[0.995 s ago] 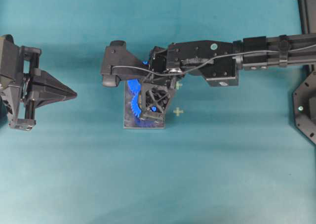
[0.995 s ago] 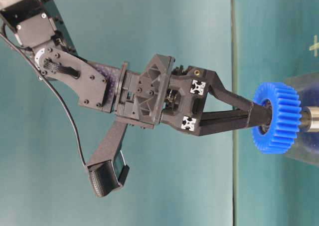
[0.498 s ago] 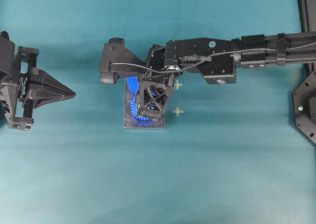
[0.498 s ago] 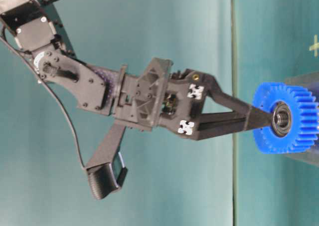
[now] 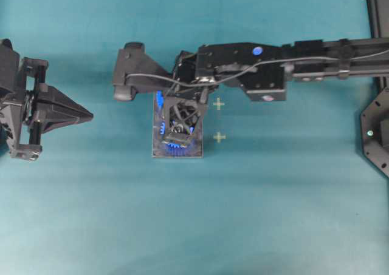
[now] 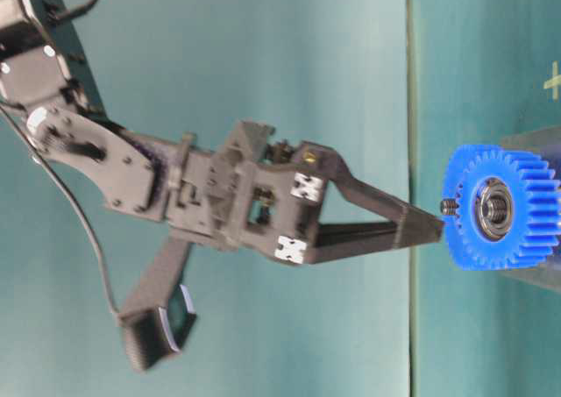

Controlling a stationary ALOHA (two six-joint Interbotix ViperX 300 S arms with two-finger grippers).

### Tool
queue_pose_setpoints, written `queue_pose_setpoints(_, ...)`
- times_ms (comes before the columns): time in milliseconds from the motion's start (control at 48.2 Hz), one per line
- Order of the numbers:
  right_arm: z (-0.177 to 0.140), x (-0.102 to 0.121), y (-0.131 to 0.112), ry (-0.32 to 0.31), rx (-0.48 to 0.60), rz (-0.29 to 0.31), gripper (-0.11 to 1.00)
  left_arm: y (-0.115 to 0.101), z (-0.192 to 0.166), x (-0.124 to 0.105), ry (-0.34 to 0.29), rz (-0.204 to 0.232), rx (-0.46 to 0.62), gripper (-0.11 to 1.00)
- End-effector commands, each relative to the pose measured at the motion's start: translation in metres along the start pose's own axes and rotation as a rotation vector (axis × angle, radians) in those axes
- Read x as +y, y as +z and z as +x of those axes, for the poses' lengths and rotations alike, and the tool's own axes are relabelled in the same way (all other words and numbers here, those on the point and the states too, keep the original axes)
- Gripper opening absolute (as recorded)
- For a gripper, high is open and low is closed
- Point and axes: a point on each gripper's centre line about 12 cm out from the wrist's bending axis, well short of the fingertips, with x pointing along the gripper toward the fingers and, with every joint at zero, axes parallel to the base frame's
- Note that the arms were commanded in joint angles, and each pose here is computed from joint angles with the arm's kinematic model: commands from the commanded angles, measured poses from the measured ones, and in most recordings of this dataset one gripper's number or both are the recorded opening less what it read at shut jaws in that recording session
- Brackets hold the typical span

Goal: Fit the small gear onto the shaft.
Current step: 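Lower the small gear onto the shaft, meshing it with the large gear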

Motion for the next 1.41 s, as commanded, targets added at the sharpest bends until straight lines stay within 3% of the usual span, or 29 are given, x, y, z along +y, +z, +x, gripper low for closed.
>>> queue_pose_setpoints(0, -0.007, 0.001, 0.006, 0.004, -0.021, -0.010, 0.06, 0.006, 0.000, -0.001, -0.005, 0.002, -0.021, 0.00)
queue_pose_setpoints(104, 0.002, -0.002, -0.001, 0.000, 0.029, 0.009, -0.01, 0.006, 0.000, -0.001, -0.005, 0.002, -0.021, 0.00)
queue_pose_setpoints(373, 0.006, -0.006, -0.030, -0.008, 0.126, 0.071, -0.01, 0.006, 0.000, -0.001, -0.006, 0.002, -0.029, 0.00)
queue_pose_setpoints(539, -0.006, 0.008, -0.042, 0.021, 0.133, 0.103, -0.01, 0.006, 0.000, -0.001, -0.006, 0.001, -0.029, 0.00)
queue_pose_setpoints(684, -0.031, 0.021, -0.036, 0.037, 0.054, 0.108, -0.01, 0.007, 0.000, -0.002, -0.007, 0.002, -0.033, 0.00)
queue_pose_setpoints(974, -0.027, 0.004, -0.004, 0.018, -0.056, 0.135, -0.01, 0.009, 0.001, -0.002, -0.009, 0.002, -0.047, 0.00)
queue_pose_setpoints(1161, -0.008, -0.002, 0.008, 0.009, -0.043, 0.141, -0.01, 0.008, 0.001, -0.002, -0.009, 0.001, -0.047, 0.00)
queue_pose_setpoints(1389, 0.002, -0.005, -0.001, 0.000, 0.011, 0.151, -0.01, 0.007, 0.001, -0.001, -0.009, 0.001, -0.044, 0.00)
